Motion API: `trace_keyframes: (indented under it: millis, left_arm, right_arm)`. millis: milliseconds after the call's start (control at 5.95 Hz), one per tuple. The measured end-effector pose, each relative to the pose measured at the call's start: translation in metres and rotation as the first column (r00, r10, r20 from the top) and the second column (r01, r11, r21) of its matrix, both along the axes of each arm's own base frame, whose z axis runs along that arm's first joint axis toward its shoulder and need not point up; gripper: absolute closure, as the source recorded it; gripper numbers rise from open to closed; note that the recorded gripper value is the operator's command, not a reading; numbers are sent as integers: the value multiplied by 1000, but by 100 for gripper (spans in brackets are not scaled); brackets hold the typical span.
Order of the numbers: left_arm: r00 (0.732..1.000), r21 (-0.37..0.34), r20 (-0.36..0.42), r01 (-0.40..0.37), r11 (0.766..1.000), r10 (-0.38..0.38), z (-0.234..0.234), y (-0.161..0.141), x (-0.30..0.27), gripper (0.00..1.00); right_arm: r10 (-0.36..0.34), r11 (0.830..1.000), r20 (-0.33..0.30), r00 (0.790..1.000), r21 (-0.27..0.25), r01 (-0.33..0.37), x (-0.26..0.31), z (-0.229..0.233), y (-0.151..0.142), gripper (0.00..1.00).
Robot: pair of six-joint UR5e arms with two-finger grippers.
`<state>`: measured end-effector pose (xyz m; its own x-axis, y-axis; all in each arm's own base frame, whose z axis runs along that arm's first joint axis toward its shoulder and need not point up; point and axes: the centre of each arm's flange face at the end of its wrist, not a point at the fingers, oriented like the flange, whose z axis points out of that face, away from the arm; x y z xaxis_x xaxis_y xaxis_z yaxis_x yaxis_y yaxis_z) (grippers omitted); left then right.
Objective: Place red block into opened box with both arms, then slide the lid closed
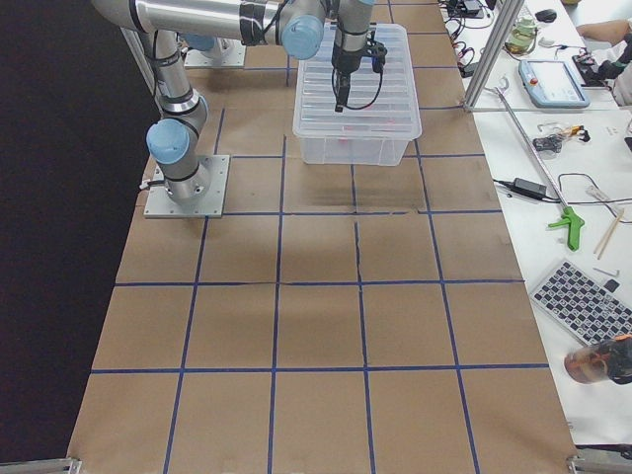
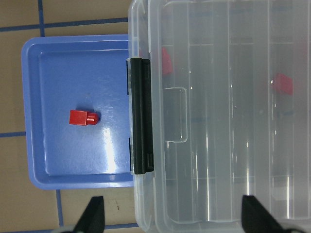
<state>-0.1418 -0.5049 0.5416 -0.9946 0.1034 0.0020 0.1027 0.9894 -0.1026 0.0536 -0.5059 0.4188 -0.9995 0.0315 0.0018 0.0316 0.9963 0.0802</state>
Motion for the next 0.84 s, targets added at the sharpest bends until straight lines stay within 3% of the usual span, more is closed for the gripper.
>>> trace_keyframes:
  millis: [336, 672, 840]
  left_arm:
    - [987, 12, 13, 159, 987, -159, -5, -3, 4, 2]
    - [945, 40, 24, 327, 944, -328, -17, -7, 8, 1]
    - [927, 68, 23, 372, 926, -374, -28, -4, 16, 1]
  right_arm:
    - [23, 998, -13, 1000, -60, -23, -17, -39, 1, 0]
    - [43, 998, -5, 999, -41, -43, -32, -60, -3, 0]
    - [49, 998, -3, 999, -32, -49, -35, -66, -5, 0]
